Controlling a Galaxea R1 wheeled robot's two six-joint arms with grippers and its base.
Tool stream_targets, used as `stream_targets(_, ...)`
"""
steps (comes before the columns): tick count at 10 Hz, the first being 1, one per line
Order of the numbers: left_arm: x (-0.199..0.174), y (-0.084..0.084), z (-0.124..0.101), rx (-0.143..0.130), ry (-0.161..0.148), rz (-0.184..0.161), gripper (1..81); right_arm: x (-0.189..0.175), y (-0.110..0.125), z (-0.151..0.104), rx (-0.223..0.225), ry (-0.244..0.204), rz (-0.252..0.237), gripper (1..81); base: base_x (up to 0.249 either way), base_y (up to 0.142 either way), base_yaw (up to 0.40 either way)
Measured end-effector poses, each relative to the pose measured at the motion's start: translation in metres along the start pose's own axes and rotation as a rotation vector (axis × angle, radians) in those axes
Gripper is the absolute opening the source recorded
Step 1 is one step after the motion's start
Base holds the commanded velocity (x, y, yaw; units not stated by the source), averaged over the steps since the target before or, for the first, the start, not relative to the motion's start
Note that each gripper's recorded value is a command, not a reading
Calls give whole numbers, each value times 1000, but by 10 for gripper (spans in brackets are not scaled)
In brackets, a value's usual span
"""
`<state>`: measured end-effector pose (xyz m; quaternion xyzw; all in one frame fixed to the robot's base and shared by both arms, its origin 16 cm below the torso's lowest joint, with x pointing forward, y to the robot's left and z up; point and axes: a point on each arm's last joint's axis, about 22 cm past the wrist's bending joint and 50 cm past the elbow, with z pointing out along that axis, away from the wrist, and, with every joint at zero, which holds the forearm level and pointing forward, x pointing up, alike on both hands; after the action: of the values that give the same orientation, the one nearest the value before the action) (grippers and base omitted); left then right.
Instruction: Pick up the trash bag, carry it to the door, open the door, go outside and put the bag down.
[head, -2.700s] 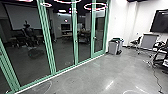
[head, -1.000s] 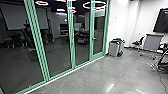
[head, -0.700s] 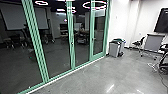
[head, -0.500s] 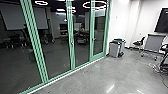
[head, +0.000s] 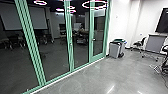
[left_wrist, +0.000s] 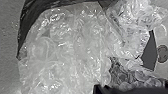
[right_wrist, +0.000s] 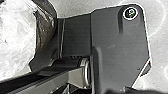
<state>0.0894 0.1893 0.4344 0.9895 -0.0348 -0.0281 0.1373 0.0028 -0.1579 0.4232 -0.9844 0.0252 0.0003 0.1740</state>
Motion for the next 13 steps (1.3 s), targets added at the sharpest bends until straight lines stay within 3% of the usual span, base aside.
stream_targets(13,0,-1,0,1,-1,0,10,0,-2,0,2,-1,0,811,160,-70,0)
